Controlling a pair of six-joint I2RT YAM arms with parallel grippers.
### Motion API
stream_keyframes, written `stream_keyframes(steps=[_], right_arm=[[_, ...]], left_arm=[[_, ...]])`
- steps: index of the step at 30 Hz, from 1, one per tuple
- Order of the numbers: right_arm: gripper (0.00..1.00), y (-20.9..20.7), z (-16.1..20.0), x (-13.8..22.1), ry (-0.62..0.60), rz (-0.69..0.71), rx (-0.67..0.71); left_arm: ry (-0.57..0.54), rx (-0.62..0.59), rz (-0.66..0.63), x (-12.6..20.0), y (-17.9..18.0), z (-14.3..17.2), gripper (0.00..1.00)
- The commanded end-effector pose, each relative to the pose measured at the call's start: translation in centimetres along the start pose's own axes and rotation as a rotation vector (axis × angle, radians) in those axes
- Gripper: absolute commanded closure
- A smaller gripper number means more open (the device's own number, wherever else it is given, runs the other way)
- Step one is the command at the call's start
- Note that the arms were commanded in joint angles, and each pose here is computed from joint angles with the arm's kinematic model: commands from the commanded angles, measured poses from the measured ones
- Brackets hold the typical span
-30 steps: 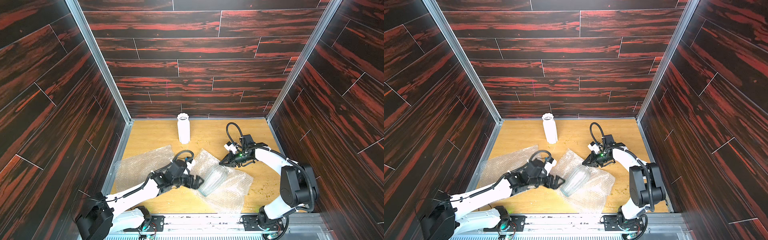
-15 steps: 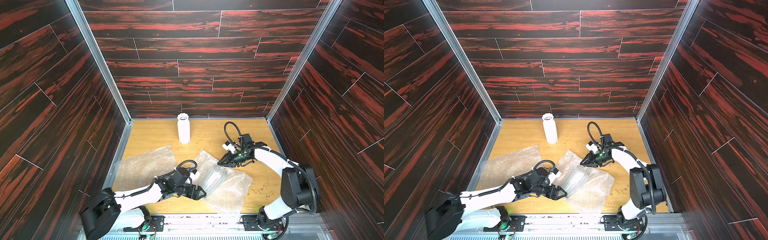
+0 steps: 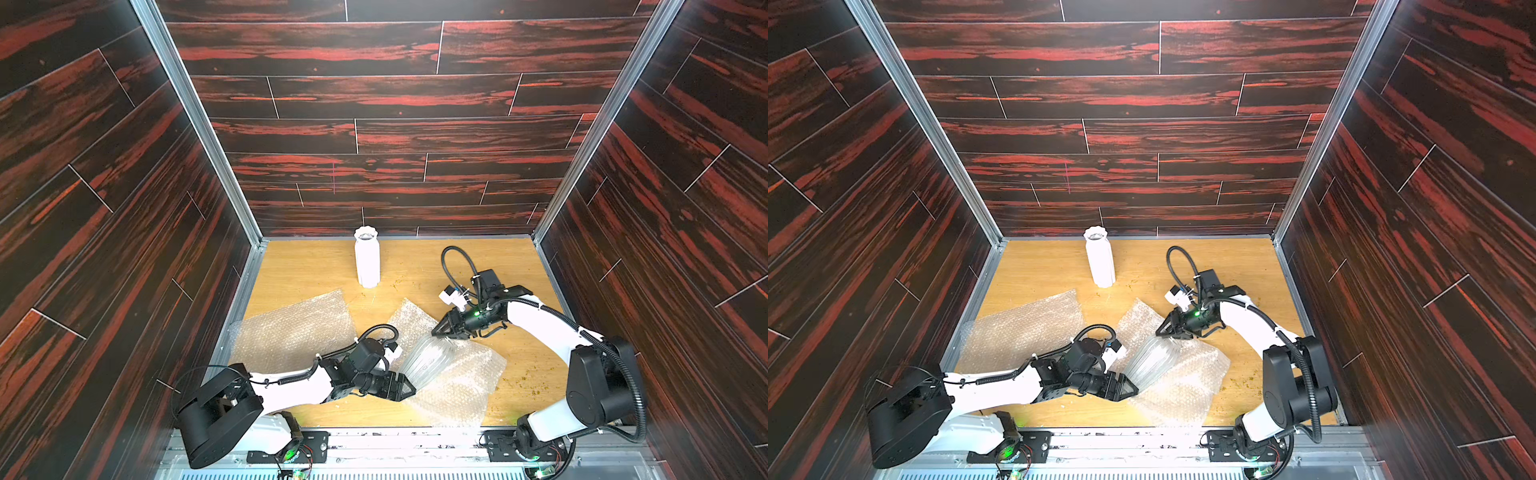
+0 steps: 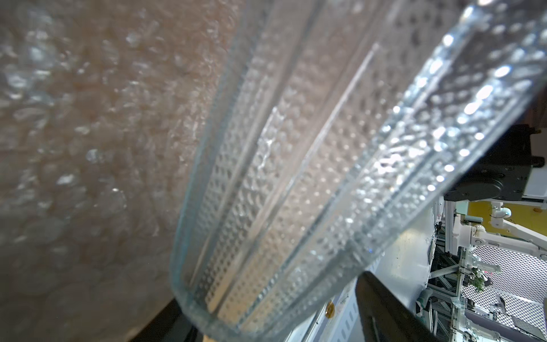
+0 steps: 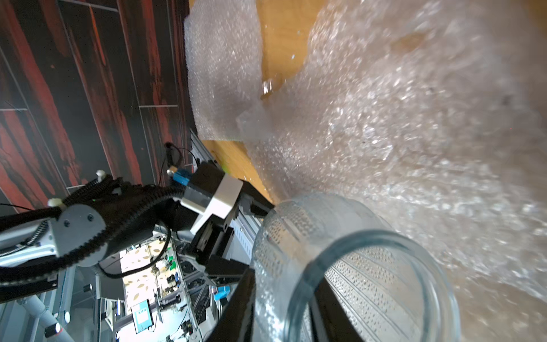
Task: Unwrap the vase from the bubble wrap
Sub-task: Pick up the vase from the bubble wrap.
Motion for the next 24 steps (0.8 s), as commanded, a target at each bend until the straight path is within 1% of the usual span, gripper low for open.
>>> stream_keyframes(steps=[1,4,7,12,18,20,22,24], right_arm=[[0.67,1.7,1.1,-0.4,0.071,-0.009,0.036],[0.68,2.4,1.0,-0.3,0.070,0.004,0.052],[0.73,3.1,0.7,-0.1,0.067,-0.016,0.067],[0.75,4.8,0.9,-1.3,0.114,-0.028,0.106],[0.91,5.8,0.6,-1.5,0.117,-0.028,0.125],[0.93,6.0,0.5,-1.3,0.111,-0.020,0.131],[1.00,6.3,0.5,-1.1,0.109,-0.008,0.137],[1.00,6.5,0.3,-0.8,0.104,0.020,0.144]], left_arm=[[-0.079,-0.037,0.022,0.1,-0.6,-0.9,0.19],[-0.085,-0.038,0.015,0.2,-0.5,-0.9,0.19],[-0.092,-0.035,0.006,0.3,-0.4,-0.9,0.19],[-0.101,-0.037,-0.017,0.4,-0.2,-0.8,0.19],[-0.116,-0.044,-0.048,0.5,-0.1,-1.1,0.19],[-0.120,-0.042,-0.060,0.5,0.0,-1.1,0.19],[-0.124,-0.041,-0.071,0.4,0.2,-1.1,0.19],[-0.129,-0.044,-0.086,0.5,0.2,-1.3,0.19]])
Point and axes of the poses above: each gripper's point midway between its finger pads, its own x axis back along the fingers, its own y axis along the line the jaws close on, z = x × y, the point moved 9 cm from there along x, back along the fingers, and after that the axes turned 6 degrees about -x, right-handed, at the moved point
